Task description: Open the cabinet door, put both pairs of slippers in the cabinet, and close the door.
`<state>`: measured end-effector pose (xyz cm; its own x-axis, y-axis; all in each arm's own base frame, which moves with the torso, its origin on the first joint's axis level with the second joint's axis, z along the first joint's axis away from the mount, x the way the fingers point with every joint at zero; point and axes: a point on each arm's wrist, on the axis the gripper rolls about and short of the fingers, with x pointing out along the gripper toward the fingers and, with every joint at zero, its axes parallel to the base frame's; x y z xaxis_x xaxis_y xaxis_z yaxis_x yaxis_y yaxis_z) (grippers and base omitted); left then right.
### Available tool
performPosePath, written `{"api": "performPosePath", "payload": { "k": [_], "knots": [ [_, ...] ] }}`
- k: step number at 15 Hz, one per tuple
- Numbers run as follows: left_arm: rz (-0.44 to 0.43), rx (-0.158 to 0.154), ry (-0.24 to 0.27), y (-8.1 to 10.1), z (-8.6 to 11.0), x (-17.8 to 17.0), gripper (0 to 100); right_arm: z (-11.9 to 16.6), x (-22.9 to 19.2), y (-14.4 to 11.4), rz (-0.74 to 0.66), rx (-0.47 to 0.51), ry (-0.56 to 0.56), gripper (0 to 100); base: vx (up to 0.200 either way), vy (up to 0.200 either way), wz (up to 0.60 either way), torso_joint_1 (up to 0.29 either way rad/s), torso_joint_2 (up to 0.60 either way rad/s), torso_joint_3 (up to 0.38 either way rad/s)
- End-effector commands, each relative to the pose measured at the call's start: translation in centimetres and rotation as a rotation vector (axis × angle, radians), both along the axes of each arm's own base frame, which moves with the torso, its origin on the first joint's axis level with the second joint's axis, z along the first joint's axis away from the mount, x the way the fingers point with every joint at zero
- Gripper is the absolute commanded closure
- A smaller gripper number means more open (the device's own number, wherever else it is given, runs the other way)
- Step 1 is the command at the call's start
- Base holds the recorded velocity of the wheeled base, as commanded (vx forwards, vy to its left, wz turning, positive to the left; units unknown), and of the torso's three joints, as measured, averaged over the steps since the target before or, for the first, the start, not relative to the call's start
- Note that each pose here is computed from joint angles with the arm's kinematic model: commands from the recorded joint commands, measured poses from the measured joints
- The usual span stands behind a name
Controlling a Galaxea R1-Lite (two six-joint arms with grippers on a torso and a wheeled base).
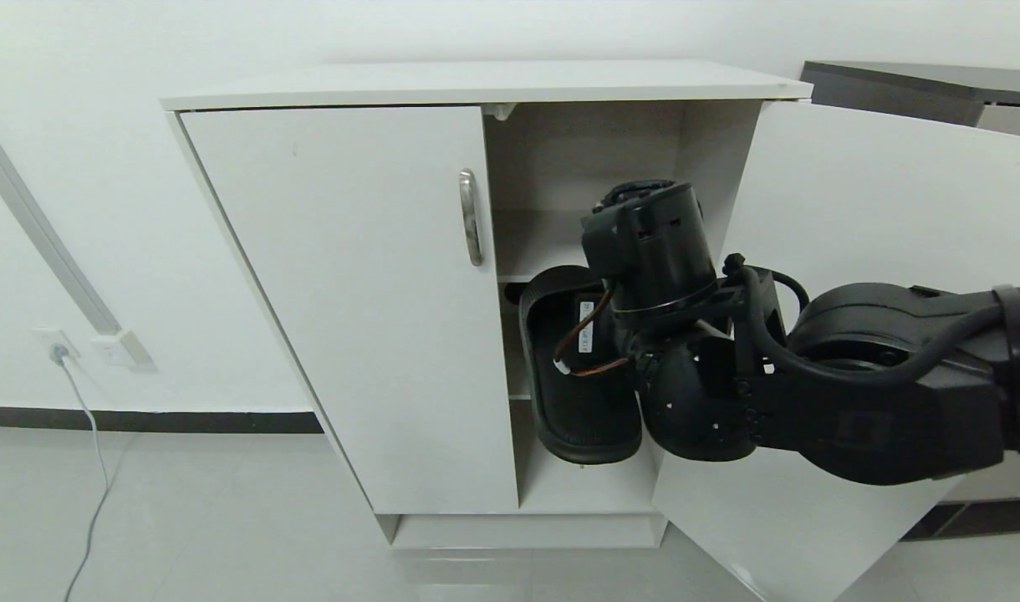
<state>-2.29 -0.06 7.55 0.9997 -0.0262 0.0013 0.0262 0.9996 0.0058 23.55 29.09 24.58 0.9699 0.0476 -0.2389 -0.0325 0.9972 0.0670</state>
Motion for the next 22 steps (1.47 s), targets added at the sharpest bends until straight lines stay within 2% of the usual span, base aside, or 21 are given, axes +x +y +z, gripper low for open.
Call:
{"api": "performPosePath", "payload": {
  "k": [1, 11, 15, 22],
  "knots": [
    [0.0, 0.0, 0.001, 0.0, 0.0, 0.0, 100, -0.2, 0.2, 0.0, -0.006, -0.003, 0.003, 100, 0.2, 0.0, 0.0, 0.002, 0.0, -0.002],
    [0.0, -0.001, 0.001, 0.0, 0.0, 0.0, 100, -0.3, 0.5, -0.2, -0.014, -0.009, 0.004, 100, 0.2, 0.0, 0.0, 0.004, 0.0, 0.004],
    [0.0, -0.001, 0.001, 0.0, 0.0, 0.0, 100, -1.0, 2.2, -0.3, -0.035, -0.032, 0.008, 100, 0.0, 0.0, 0.0, 0.0, 0.0, 0.0],
    [0.0, -0.001, 0.001, 0.0, 0.0, 0.0, 100, -1.4, 7.6, 0.8, -0.048, -0.039, -0.043, 100, 0.0, 0.0, 0.0, 0.0, 0.0, 0.0]
  ]
}}
